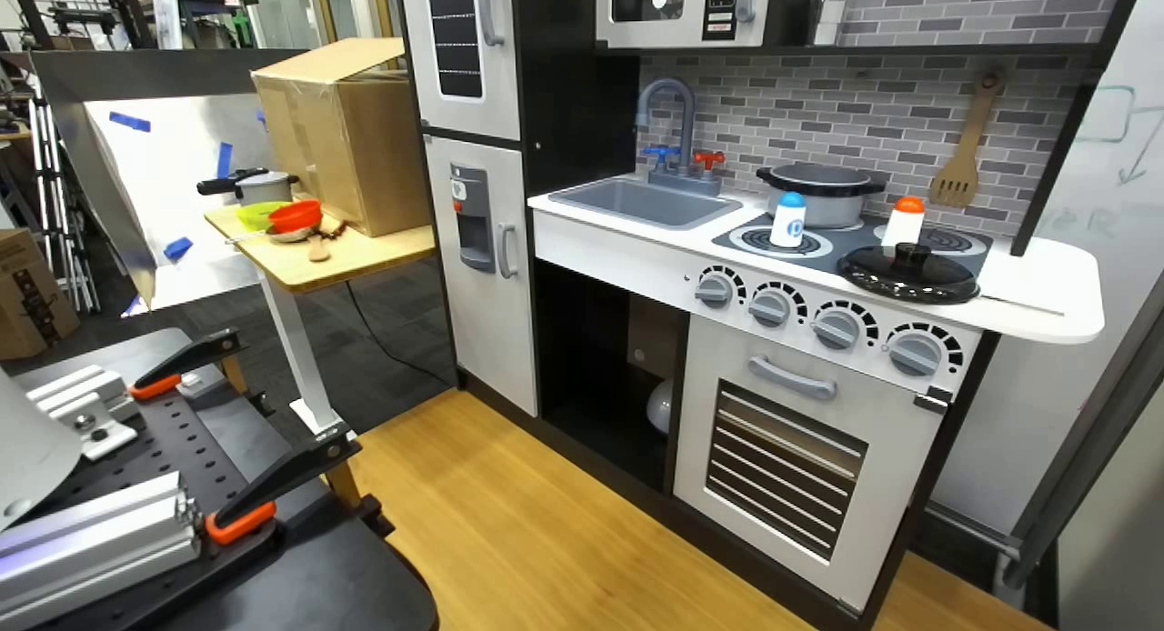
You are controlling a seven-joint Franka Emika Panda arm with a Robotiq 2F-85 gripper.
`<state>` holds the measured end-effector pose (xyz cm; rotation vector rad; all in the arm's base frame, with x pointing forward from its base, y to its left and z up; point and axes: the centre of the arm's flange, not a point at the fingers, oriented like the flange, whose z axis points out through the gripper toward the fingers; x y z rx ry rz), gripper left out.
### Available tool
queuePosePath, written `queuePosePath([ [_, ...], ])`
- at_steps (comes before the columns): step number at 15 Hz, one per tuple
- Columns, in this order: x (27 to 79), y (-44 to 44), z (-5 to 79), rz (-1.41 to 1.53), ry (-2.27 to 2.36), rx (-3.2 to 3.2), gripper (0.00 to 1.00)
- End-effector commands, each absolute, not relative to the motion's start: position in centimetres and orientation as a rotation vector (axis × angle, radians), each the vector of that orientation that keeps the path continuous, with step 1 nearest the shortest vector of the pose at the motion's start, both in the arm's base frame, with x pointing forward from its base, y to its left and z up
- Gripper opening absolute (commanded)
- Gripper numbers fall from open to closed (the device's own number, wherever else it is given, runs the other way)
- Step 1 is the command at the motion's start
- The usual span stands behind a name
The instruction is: Open the top compartment of the refrigerator
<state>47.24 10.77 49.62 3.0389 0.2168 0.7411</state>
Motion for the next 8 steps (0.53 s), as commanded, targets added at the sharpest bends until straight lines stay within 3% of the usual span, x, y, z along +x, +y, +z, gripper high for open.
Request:
queuePosePath([
  [1, 48.5, 12.0, 49.9, 0.741, 0.183, 3.023, 1.00],
  [8, 50.4, 11.6, 49.3, 0.716, 0.191, 2.988, 1.00],
])
